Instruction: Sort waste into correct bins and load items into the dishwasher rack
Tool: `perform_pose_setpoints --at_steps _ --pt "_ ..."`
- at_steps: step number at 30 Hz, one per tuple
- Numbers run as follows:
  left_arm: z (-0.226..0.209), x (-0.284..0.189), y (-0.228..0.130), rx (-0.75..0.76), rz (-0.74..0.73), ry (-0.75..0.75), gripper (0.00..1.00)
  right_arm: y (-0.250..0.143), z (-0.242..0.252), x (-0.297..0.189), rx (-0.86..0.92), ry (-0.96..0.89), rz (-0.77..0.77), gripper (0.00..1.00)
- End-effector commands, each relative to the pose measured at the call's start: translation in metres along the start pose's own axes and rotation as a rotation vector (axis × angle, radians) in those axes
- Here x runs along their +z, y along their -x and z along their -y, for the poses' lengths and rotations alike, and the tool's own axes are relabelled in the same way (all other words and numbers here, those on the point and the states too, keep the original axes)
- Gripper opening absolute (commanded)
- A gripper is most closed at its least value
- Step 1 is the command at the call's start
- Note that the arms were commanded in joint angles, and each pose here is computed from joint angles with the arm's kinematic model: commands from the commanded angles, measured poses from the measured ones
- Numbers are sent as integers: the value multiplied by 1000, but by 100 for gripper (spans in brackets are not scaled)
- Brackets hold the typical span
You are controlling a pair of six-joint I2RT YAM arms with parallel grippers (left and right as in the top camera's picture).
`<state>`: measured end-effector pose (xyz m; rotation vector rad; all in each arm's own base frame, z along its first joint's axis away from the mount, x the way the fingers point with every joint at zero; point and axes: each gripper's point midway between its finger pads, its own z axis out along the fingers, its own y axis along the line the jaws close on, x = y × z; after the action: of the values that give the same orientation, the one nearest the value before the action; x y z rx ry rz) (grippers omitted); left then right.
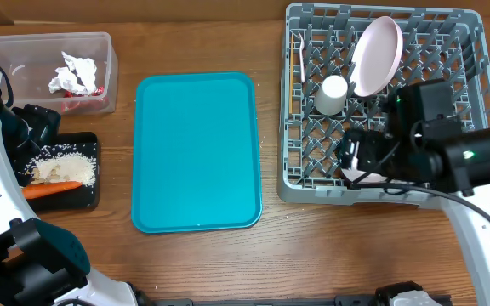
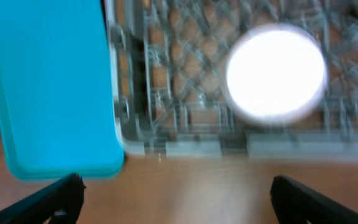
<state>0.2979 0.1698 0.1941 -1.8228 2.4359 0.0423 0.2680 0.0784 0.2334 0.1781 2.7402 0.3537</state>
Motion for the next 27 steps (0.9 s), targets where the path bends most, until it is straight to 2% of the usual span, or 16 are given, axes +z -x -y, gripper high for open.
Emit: perform_pose_setpoints --at_steps 1,6,11,21,27 --pt "2 5 -3 7 -13 15 100 -13 6 14 -80 23 47 100" --pt "2 5 -3 7 -13 15 100 -18 9 45 -130 117 242 100" --pt "2 5 -3 7 -13 15 100 -21 8 46 -258 235 501 100" --pt "2 5 -3 7 -13 15 100 -24 31 26 -277 243 909 100" --pt "2 5 -3 7 -13 15 100 -27 42 26 -287 238 1047 100"
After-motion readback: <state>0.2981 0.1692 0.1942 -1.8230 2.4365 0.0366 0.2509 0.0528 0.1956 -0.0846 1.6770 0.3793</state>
